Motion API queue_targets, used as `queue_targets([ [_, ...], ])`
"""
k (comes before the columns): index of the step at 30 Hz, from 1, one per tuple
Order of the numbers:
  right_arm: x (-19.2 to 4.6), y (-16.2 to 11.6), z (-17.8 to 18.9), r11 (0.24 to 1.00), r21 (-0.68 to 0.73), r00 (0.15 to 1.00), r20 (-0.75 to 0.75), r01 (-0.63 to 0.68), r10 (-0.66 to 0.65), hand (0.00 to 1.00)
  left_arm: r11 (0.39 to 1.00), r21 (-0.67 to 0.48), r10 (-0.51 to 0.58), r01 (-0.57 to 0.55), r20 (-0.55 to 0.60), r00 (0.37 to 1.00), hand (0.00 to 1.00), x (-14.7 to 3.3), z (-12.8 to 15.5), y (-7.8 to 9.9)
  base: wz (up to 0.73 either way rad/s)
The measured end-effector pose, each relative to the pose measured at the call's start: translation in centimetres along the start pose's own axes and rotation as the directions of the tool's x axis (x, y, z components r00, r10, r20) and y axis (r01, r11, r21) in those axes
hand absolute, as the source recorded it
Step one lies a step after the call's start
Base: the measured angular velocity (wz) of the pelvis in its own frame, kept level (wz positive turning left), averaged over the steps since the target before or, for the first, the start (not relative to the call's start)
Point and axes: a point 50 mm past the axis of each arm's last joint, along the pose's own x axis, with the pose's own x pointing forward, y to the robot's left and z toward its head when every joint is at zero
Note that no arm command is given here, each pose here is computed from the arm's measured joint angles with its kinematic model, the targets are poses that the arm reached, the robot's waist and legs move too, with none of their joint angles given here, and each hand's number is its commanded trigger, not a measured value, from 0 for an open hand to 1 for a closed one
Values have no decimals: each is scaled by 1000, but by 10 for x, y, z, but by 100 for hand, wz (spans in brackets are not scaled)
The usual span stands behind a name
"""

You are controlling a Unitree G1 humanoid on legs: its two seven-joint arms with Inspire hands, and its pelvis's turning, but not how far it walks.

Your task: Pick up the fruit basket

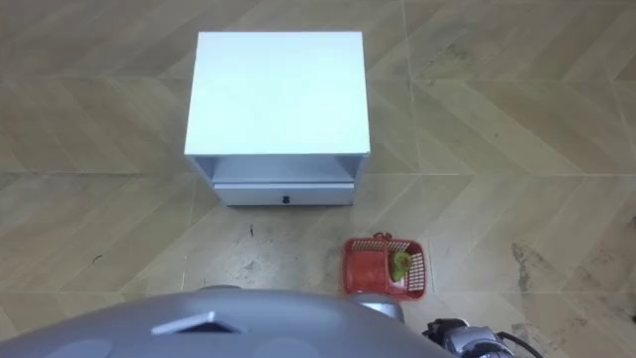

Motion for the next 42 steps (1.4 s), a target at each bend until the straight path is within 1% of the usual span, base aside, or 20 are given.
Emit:
queue_targets([
  [10,0,1,-2,1000,-3,1000,-9,-9,9,0,999,-2,46,-46,11,999,0,0,1,3,0],
  [12,0,1,-3,1000,0,1000,-12,-11,11,0,997,-36,64,-63,12,998,0,0,0,4,0],
  [20,1,3,-8,1000,15,1000,-19,-14,14,0,994,-50,100,-99,11,995,0,-1,-2,5,0],
  [23,0,2,-6,1000,30,1000,-6,-10,11,0,994,-60,93,-92,13,996,0,0,-4,3,-5],
  [27,0,0,-4,999,50,1000,5,-8,8,0,994,-60,94,-92,35,995,0,-1,2,6,2],
  [32,0,-2,0,997,73,1000,19,16,-17,0,994,-76,82,-78,50,995,0,0,4,5,-2],
  [34,-1,-7,2,993,115,998,36,39,-43,0,993,-84,86,-80,67,994,0,-1,9,8,-6],
  [37,-3,-13,12,989,133,995,68,57,-66,0,987,-136,95,-84,76,993,0,-1,8,14,-12],
  [38,-3,-15,16,985,162,994,80,64,-78,0,984,-153,102,-89,77,992,0,-1,6,17,25],
  [40,-3,-16,11,973,212,992,68,87,-103,0,983,-152,120,-106,82,989,0,-1,4,24,62],
  [41,-3,-17,14,970,226,991,76,94,-113,0,982,-154,126,-112,81,989,0,-2,4,27,35],
  [42,-6,-23,25,955,276,984,109,105,-140,0,979,-163,141,-125,91,986,0,-3,5,32,-3],
])
